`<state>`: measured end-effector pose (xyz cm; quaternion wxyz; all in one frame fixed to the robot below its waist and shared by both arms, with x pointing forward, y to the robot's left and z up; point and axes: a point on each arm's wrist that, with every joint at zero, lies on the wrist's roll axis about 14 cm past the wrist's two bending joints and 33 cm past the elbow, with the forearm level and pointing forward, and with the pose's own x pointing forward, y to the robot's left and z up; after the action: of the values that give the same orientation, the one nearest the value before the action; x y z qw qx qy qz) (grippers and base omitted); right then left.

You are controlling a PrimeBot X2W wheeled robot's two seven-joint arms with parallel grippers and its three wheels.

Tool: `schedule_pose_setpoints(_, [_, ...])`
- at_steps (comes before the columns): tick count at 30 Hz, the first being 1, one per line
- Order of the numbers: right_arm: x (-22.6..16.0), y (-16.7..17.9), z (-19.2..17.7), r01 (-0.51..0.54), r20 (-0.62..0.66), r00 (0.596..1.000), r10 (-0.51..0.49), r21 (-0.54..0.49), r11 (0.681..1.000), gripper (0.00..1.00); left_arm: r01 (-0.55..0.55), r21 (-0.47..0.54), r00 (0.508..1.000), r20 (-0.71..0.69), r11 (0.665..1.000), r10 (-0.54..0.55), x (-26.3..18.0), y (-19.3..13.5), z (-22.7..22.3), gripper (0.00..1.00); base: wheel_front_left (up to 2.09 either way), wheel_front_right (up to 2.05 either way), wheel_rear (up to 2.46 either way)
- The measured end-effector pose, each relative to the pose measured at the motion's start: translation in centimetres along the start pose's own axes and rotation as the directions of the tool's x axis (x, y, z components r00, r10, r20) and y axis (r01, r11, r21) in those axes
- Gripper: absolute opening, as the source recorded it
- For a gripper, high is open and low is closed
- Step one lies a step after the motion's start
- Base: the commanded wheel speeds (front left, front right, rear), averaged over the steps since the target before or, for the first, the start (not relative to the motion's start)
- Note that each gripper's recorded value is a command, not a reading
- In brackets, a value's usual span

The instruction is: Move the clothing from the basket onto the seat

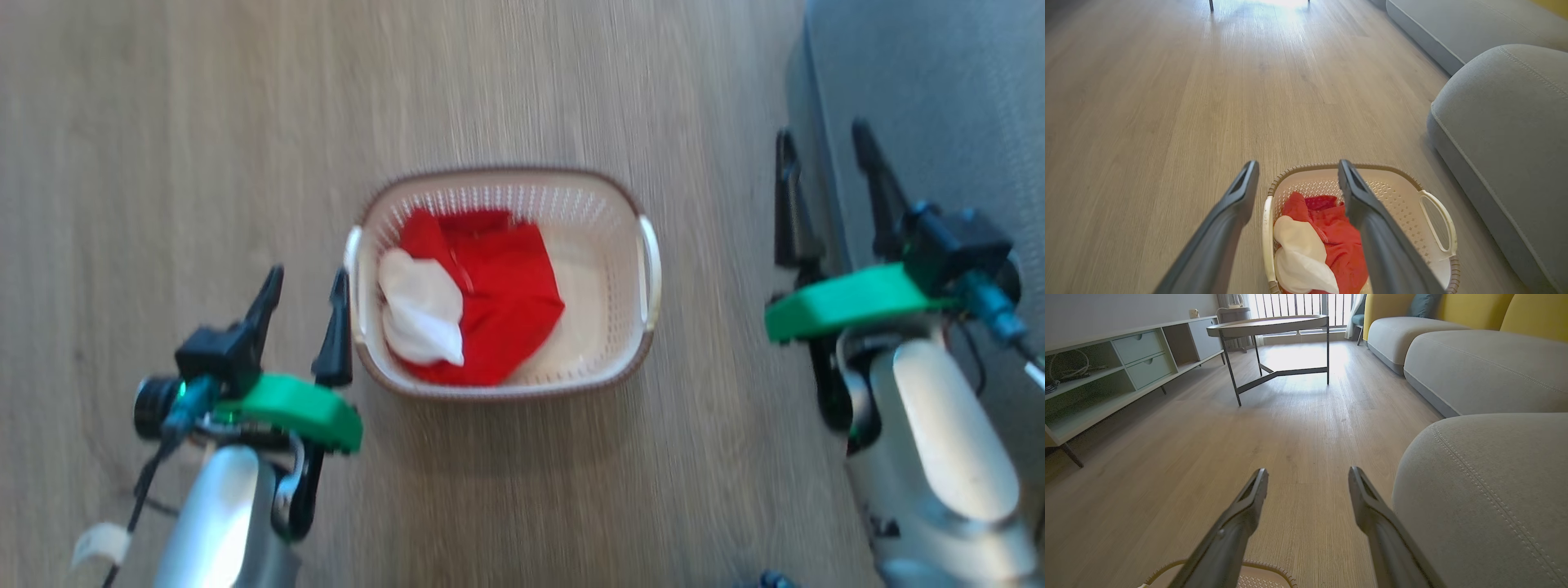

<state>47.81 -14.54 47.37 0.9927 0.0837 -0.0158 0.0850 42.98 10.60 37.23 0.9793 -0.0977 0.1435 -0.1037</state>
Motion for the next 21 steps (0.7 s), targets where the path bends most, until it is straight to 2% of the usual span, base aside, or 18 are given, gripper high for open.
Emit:
schedule_pose_setpoints(9, [4.1, -1.0, -4.7, -0.018, -0.055, 0.998, 0.017, -0.007, 1.0, 1.0, 0.125, 0.01, 0.988, -0.093, 0.992, -0.124, 7.2, -2.3, -4.7, 1.0, 0.0, 0.0, 0.0])
schedule_pose_setpoints(21, [5.8, -3.0, -11.2, 0.006, -0.145, 0.989, -0.004, 0.016, 1.0, 1.0, 0.278, 0.023, 0.929, -0.263, 0.96, -0.262, 11.9, -5.1, -13.4, 1.0, 0.0, 0.0, 0.0])
